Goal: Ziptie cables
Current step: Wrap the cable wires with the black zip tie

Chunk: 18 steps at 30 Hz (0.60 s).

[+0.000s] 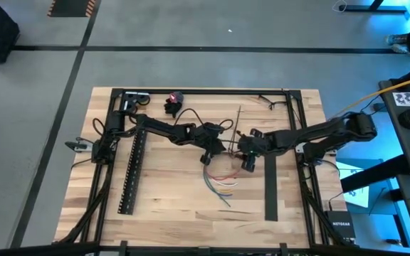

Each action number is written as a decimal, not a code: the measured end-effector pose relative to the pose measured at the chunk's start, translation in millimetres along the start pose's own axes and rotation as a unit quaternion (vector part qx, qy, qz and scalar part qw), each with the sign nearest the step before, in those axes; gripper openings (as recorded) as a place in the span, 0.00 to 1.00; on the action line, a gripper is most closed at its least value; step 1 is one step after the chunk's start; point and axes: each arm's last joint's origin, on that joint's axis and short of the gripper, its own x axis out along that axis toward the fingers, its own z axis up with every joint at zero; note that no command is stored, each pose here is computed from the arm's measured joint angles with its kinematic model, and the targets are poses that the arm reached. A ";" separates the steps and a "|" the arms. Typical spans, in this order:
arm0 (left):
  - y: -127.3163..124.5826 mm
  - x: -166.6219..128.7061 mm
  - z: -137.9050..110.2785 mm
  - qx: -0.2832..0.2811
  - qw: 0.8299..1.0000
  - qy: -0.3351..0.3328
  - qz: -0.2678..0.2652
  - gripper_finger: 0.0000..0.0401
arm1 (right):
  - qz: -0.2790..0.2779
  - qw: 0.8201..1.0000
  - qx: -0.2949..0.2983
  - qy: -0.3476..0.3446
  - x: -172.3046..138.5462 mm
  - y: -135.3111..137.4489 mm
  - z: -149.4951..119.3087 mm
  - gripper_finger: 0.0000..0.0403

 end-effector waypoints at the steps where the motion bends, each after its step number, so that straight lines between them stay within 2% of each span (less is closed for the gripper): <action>1: -0.3 0.0 -0.4 -0.003 1.000 0.002 -0.002 0.00 | 0.004 1.000 -0.001 0.001 4.5 0.3 -2.5 0.45; 4: -1.1 0.0 -1.3 -0.014 1.000 0.007 -0.005 0.00 | 0.009 1.000 0.002 -0.016 14.0 2.7 0.0 0.45; 7: -1.0 0.0 -1.2 -0.019 1.000 0.006 -0.005 0.00 | -0.002 1.000 0.000 -0.001 25.3 3.6 -2.3 0.45; 12: 3.5 -0.1 4.6 -0.015 0.999 -0.013 0.031 0.01 | -0.003 1.000 -0.003 0.028 40.6 5.4 -6.9 0.45; 18: 5.9 -0.2 5.8 -0.006 0.999 -0.009 0.048 0.10 | 0.006 1.000 -0.012 0.016 43.3 6.9 -4.5 0.45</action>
